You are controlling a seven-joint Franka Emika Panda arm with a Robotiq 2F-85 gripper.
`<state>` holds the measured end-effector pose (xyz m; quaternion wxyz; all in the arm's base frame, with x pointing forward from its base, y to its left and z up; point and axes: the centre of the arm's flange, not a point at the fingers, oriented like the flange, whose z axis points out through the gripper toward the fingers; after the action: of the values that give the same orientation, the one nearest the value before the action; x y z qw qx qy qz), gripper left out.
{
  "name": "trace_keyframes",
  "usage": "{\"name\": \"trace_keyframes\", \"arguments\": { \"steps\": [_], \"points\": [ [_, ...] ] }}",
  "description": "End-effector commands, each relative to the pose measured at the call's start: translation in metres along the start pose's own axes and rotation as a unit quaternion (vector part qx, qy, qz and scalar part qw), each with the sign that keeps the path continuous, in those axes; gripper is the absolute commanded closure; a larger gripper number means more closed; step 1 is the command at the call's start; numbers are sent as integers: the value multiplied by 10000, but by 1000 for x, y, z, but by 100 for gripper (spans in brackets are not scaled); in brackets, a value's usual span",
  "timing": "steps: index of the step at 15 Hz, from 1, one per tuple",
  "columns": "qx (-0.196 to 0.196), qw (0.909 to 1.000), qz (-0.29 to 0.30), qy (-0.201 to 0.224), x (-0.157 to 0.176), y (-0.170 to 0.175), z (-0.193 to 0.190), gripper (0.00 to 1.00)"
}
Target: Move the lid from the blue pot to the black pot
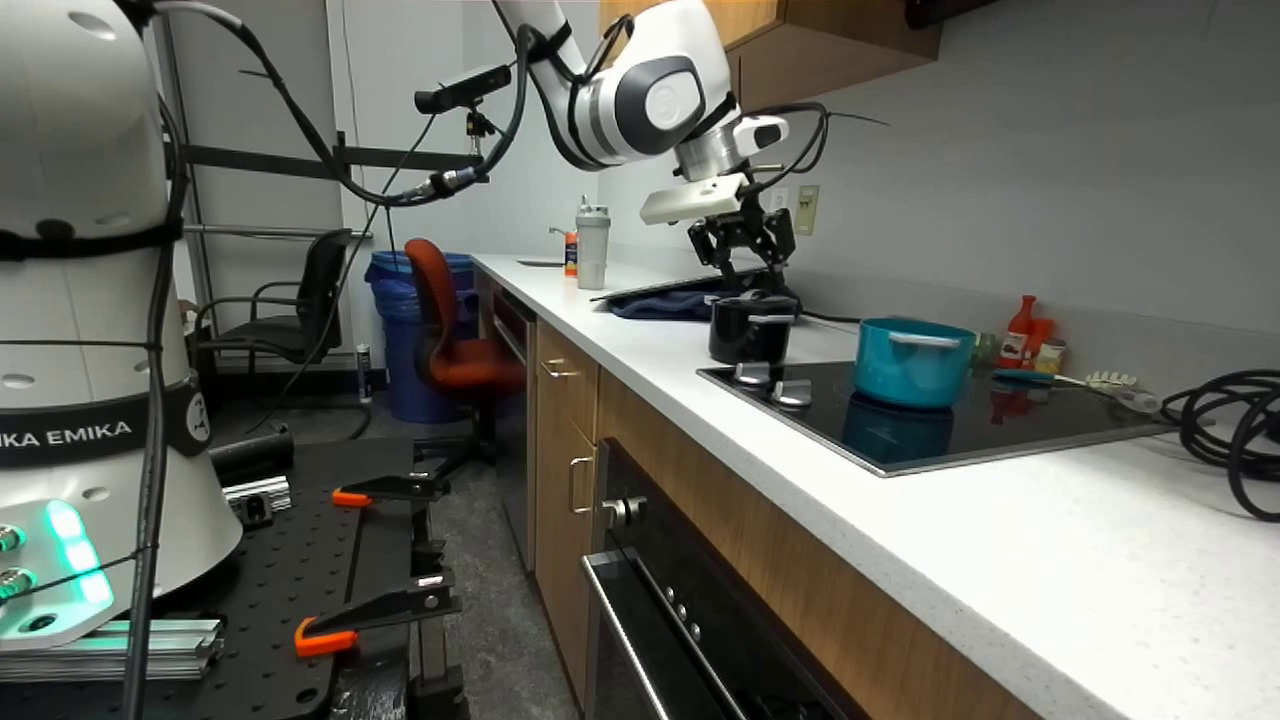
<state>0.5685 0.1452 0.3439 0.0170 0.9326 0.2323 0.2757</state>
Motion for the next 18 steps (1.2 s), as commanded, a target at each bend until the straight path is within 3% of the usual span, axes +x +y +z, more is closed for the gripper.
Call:
{"name": "trace_keyframes", "arguments": {
  "steps": [1,11,18],
  "points": [
    [-47,9997,135,188,-8,-2,-24,0],
    [-18,9959,369,825,-52,0,-79,0],
    [-215,9947,714,713,-101,17,-115,0]
  ]
}}
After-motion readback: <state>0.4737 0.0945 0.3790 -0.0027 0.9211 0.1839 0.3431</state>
